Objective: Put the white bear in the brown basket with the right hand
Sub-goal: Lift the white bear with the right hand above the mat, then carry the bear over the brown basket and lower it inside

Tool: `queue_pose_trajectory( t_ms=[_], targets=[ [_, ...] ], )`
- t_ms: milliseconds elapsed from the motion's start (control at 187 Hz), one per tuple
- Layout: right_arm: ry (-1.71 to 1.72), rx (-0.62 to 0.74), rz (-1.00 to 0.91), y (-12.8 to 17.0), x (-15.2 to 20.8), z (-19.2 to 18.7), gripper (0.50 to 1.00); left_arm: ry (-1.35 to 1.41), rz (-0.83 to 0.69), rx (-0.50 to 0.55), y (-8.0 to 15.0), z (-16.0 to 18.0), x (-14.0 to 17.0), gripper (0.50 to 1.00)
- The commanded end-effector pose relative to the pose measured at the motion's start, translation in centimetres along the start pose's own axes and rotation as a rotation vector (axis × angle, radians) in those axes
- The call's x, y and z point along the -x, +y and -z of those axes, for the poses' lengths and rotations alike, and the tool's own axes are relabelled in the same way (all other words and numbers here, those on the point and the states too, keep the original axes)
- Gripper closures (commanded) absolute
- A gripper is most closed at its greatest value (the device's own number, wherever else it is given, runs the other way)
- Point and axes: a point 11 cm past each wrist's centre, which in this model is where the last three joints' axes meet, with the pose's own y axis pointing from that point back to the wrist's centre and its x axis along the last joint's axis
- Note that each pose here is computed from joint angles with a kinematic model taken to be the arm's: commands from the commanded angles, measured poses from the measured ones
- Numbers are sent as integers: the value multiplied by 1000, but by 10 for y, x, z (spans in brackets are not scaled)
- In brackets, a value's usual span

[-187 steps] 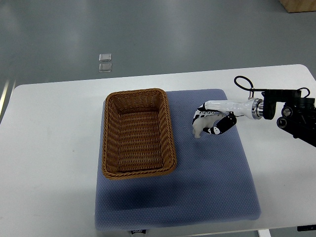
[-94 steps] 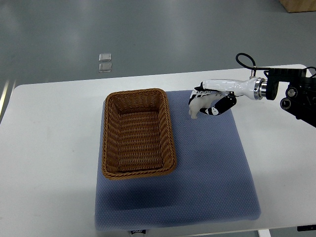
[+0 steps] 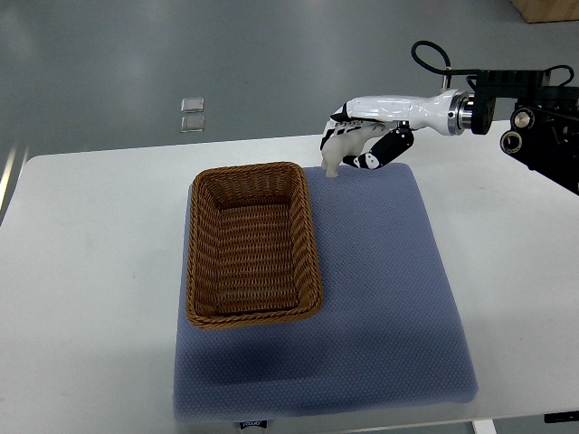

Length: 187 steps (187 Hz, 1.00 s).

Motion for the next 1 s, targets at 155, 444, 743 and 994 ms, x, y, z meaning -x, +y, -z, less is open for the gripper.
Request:
queue_pose_trajectory(
  t_ms=[155,444,743,994],
  targets=[
    [57,-59,-13,-14,-25,31,1000,0,1,0,0,0,0,500],
    [58,-125,17,-35,-19,56,1000,0,0,0,0,0,0,500],
    [70,-131,9,-35,-26,61,1000,0,0,0,0,0,0,500],
    [101,-184,24,-52,-31,89,1000,0,0,0,0,0,0,500]
  ],
)
